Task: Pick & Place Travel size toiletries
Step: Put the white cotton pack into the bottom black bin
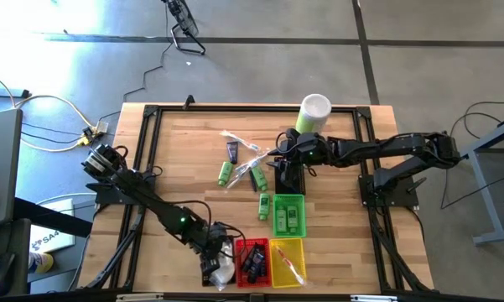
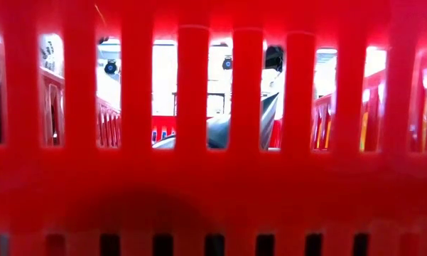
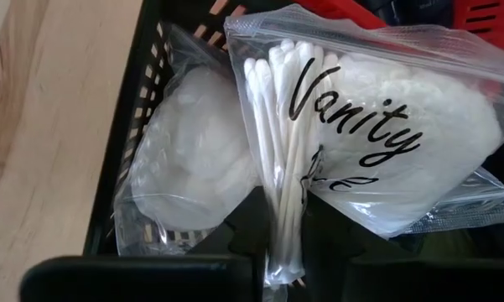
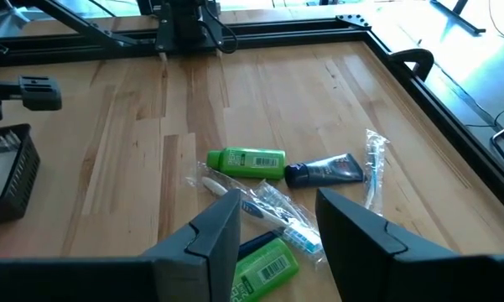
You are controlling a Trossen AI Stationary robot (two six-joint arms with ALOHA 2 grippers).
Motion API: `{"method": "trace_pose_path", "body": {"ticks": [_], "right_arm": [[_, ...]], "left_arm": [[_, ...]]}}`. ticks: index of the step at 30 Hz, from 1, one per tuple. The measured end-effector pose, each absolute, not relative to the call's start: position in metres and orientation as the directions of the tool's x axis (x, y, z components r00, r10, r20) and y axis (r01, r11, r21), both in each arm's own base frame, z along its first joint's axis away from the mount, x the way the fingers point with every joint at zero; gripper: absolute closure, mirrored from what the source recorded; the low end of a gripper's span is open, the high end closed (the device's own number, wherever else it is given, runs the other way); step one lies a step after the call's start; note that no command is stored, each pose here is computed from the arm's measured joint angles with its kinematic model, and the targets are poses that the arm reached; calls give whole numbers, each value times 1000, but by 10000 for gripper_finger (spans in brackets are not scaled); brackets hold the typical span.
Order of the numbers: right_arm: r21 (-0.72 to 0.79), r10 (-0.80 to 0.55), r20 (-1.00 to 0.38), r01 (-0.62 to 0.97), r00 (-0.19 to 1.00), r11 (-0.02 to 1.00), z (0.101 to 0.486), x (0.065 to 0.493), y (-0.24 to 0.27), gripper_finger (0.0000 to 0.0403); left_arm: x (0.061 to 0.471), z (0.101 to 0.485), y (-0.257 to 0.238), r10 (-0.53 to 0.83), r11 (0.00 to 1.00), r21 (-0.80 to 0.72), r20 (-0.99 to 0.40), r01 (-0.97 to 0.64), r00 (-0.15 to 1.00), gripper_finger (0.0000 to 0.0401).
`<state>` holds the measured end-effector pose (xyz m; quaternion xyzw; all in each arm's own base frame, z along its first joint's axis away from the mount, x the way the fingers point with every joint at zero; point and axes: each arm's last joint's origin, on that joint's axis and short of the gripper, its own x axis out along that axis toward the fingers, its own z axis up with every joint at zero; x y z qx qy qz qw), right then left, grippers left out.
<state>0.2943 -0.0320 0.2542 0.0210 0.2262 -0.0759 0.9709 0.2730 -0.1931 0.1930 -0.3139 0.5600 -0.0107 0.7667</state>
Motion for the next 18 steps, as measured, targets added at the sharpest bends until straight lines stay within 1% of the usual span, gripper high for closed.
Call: {"method": "trace_pose_path", "body": {"ticks": [7,10,15,18], "right_arm": [[7,-138,-442,157,886,988,254,294,-32,255],[7,-138,-442,157,886,988,254,294,-32,255],[7,-138,-442,157,886,988,254,294,-32,255],[7,-138,-442,157,886,988,254,294,-32,255]], "left_arm": [[273,193,-193,-373,802,-495,-852,-333,368,268],[273,193,-193,-373,803,-495,-852,-332,367,245],[273,193,-192,-373,802,-496,-851,-334,368,234],[275,193,-189,-406,788,-515,-847,-337,344,233]]}}
